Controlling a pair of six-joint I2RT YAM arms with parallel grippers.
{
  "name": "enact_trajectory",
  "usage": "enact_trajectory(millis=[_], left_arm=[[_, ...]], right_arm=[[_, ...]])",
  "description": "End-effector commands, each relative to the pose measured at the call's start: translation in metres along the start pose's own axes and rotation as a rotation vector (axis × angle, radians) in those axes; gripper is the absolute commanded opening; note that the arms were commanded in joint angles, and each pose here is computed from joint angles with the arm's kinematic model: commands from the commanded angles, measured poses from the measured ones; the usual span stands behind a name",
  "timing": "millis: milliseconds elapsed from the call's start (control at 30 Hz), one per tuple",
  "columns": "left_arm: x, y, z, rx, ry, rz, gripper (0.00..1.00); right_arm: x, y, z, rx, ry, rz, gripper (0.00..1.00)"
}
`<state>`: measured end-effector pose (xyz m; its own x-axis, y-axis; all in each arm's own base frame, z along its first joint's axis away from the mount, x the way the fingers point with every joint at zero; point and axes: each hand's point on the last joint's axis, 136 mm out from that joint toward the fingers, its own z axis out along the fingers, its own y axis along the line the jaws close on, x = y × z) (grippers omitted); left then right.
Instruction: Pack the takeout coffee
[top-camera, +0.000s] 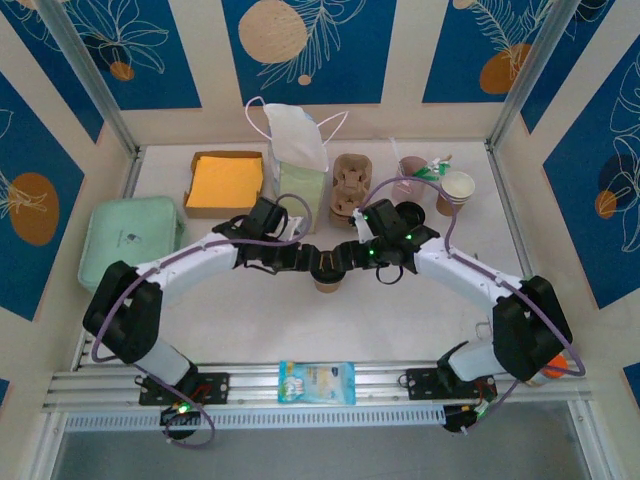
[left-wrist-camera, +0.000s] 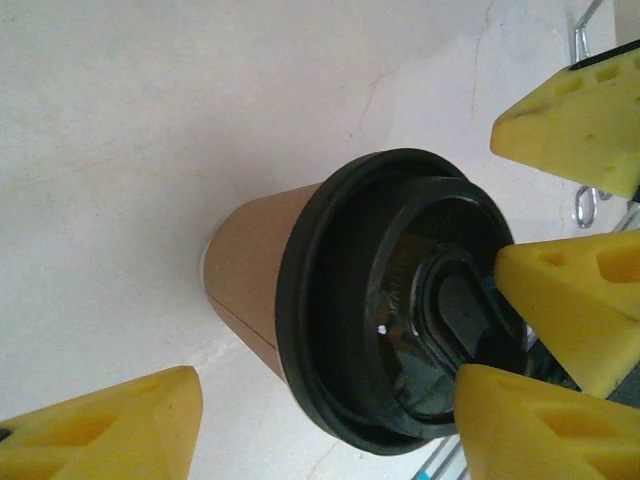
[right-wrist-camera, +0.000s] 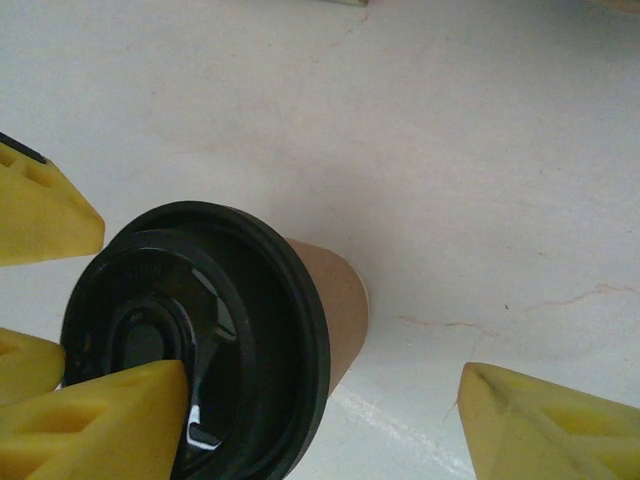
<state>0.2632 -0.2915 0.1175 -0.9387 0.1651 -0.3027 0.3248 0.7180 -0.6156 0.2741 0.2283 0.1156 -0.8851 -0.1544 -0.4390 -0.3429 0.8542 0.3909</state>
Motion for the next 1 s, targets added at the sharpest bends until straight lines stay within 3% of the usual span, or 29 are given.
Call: enact_trajectory(millis=[0,233,633,967], left_arm=[[0.016,0.016,0.014,-0.036,0.047,-0.026,0.62],[0.036,0.041,0.027,-0.083,0.082,-0.070,0.52],[0.051,0.056,0.039,-0.096,0.099,-0.117,0.49],[0.055,0.061,0.046,-0.090,0.103,-0.145,0.44]], right_arm=[[0.004,-0.001,0.002,0.007,0.011,0.027,0.71],[0.028,-0.006,0.018,0.015,0.055,0.074,0.68],[0.082,-0.044,0.042,0.167,0.120,0.241,0.58],[0.092,-0.068,0.047,0.254,0.143,0.304,0.54]])
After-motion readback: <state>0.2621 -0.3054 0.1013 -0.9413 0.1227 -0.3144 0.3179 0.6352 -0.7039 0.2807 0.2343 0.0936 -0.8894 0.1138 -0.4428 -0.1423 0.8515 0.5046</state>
